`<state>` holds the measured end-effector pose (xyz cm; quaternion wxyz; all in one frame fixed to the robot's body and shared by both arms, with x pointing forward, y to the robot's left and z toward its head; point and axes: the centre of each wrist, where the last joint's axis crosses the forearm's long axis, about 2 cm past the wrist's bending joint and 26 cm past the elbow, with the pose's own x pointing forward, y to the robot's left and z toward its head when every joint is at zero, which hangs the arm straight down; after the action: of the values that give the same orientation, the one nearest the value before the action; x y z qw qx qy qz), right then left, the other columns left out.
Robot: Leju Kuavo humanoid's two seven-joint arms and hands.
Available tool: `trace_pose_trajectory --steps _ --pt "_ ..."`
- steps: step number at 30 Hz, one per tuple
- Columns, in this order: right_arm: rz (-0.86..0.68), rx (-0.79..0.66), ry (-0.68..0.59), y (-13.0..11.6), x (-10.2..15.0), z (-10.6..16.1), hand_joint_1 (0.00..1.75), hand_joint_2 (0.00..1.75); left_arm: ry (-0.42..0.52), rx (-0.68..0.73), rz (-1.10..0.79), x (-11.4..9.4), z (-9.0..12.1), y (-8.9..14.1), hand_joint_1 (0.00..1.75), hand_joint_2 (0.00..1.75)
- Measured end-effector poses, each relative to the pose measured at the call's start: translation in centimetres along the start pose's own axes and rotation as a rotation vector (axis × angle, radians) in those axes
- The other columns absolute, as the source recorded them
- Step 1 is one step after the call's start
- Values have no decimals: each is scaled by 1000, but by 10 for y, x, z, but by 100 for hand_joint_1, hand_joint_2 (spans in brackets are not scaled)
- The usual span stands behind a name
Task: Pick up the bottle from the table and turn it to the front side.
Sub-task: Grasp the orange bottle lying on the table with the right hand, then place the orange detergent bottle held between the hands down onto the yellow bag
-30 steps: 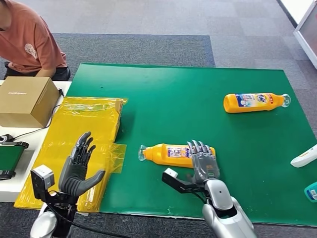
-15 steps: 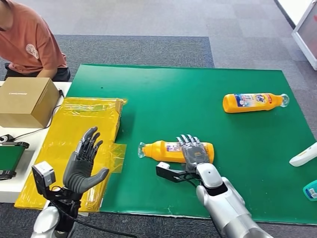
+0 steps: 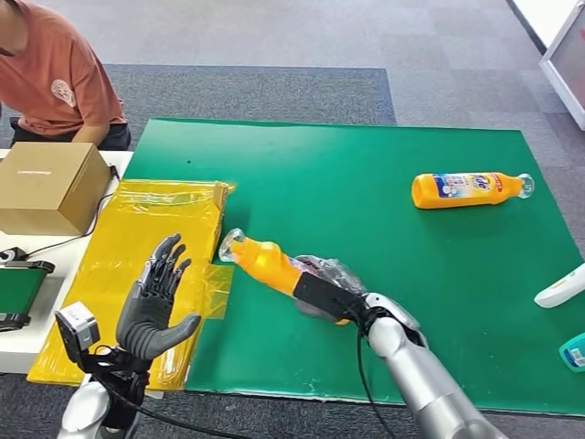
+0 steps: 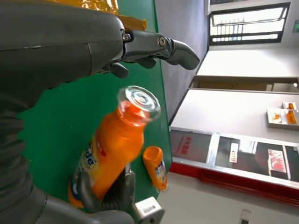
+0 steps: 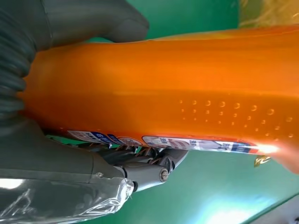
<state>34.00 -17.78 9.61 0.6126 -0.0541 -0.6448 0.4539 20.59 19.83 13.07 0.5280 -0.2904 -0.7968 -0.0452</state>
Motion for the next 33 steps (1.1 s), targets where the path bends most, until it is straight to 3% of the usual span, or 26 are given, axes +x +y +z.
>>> trace_pose_trajectory --steps 5,9,11,19,26,33 --pt "-497 -93 -182 6 -3 26 175 175 -22 32 -6 0 3 2 0 175" --pt "-630 -216 -306 3 7 44 175 175 -28 54 -19 2 3 3 0 175" --pt "-592 -269 -337 4 13 51 175 175 -19 66 -31 2 2 4 0 175" --pt "-208 -418 -382 16 44 61 175 175 67 66 -150 5 -7 13 0 175" --pt "-57 -410 -419 33 61 58 175 175 72 -78 -84 6 -24 9 0 175" --pt "25 -372 -450 39 72 46 175 175 106 -322 5 4 -44 -7 0 175"
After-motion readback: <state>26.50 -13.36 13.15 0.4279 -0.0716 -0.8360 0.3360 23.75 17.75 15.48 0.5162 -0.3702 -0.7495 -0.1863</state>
